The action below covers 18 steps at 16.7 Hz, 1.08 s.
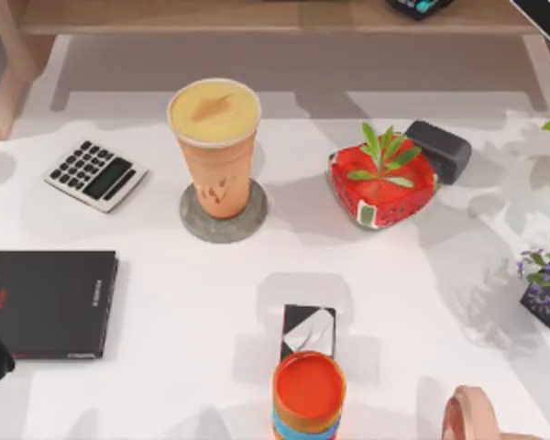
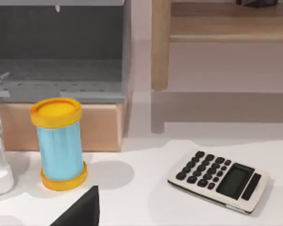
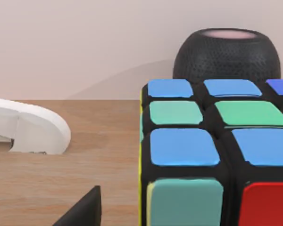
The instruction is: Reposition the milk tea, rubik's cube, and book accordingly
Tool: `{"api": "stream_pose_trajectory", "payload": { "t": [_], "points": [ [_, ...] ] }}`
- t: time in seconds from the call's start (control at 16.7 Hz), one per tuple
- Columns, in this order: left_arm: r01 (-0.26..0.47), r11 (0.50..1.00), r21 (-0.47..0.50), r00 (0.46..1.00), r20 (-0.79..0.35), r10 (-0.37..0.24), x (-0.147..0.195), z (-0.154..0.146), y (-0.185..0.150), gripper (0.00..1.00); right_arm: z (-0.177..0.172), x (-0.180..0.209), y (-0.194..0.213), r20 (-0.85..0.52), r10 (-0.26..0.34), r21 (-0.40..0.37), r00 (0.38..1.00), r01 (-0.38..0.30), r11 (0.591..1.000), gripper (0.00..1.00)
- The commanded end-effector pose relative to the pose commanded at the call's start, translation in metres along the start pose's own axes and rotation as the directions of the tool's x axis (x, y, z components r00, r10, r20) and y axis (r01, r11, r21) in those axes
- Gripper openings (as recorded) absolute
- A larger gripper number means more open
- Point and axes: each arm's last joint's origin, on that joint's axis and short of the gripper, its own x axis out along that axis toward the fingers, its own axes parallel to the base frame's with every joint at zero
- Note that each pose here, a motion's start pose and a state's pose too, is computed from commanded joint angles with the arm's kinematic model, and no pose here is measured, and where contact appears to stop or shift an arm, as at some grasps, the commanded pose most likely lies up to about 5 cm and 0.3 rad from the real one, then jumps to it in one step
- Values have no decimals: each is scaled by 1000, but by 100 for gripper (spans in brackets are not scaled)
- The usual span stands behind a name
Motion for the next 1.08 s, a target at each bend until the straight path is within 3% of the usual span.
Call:
{"api": "stream_pose_trajectory", "payload": {
  "t": [0.66, 1.08],
  "points": [
    [4, 1000, -2, 1000, 6, -4, -7, 0, 0, 100, 4, -2, -6, 2, 11, 3, 1000, -11, 1000, 100],
    [4, 1000, -2, 1000, 6, -4, -7, 0, 0, 100, 44, -46, -87, -1, 105, 13, 994, -105, 994, 100]
  ]
}}
